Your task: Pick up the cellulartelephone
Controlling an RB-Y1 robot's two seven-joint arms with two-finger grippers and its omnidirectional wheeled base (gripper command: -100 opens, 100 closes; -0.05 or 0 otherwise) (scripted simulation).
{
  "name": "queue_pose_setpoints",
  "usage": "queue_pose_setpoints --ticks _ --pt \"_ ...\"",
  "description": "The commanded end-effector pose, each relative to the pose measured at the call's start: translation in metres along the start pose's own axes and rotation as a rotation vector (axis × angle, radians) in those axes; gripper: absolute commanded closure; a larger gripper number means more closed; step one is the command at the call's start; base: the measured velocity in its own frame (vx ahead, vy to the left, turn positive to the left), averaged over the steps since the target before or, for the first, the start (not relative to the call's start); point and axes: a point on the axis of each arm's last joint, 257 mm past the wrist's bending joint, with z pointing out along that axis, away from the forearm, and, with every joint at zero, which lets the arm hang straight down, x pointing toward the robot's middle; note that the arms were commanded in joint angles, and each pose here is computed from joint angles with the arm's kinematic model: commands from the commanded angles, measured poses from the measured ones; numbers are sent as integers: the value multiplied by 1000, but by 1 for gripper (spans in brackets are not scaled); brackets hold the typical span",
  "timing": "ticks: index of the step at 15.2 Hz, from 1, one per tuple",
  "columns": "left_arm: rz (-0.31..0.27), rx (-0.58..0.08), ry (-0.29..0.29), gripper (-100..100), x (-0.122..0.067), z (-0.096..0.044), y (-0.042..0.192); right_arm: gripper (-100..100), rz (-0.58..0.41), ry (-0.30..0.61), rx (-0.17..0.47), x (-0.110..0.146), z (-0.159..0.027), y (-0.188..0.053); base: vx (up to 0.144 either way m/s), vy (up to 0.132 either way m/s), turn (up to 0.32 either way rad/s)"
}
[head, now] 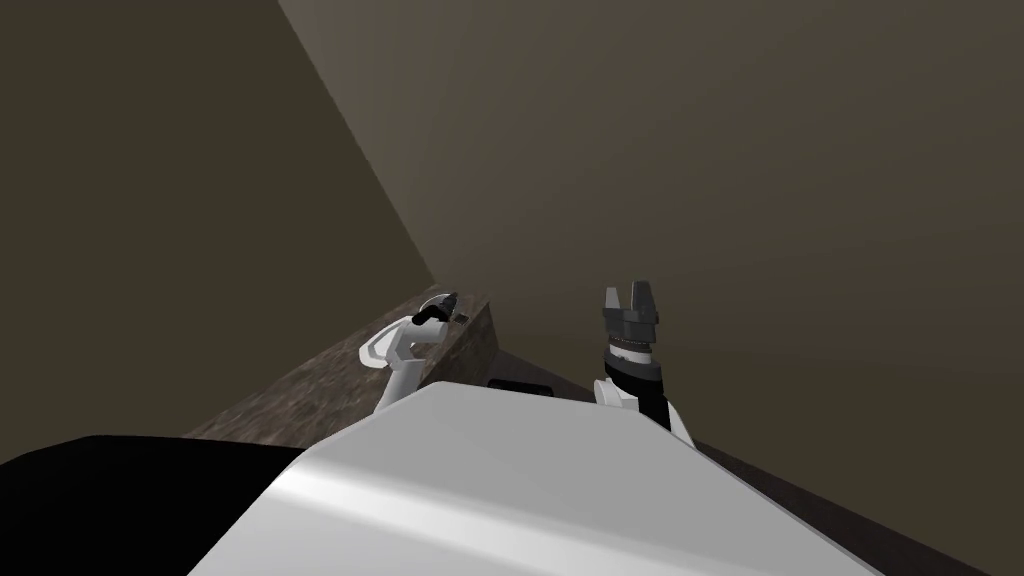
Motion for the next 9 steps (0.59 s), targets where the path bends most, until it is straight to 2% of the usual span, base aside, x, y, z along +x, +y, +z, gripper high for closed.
queue_pose_setpoints --ticks 1,2,5,6,9 --pt "1 -33 7 -100 1 0 7 0 0 0 0 0 0 0 10 2 6" --pt "7 -60 6 -100 -3 5 11 0 0 0 0 0 0 0 15 0 -35" --pt "6 -106 18 -100 0 4 23 0 0 0 0 0 0 0 17 1 -23" --pt "11 -132 17 -100 -3 8 27 0 0 0 0 0 0 0 22 -3 -32" --pt "10 -178 30 -100 0 6 38 0 0 0 0 0 0 0 19 2 -23"
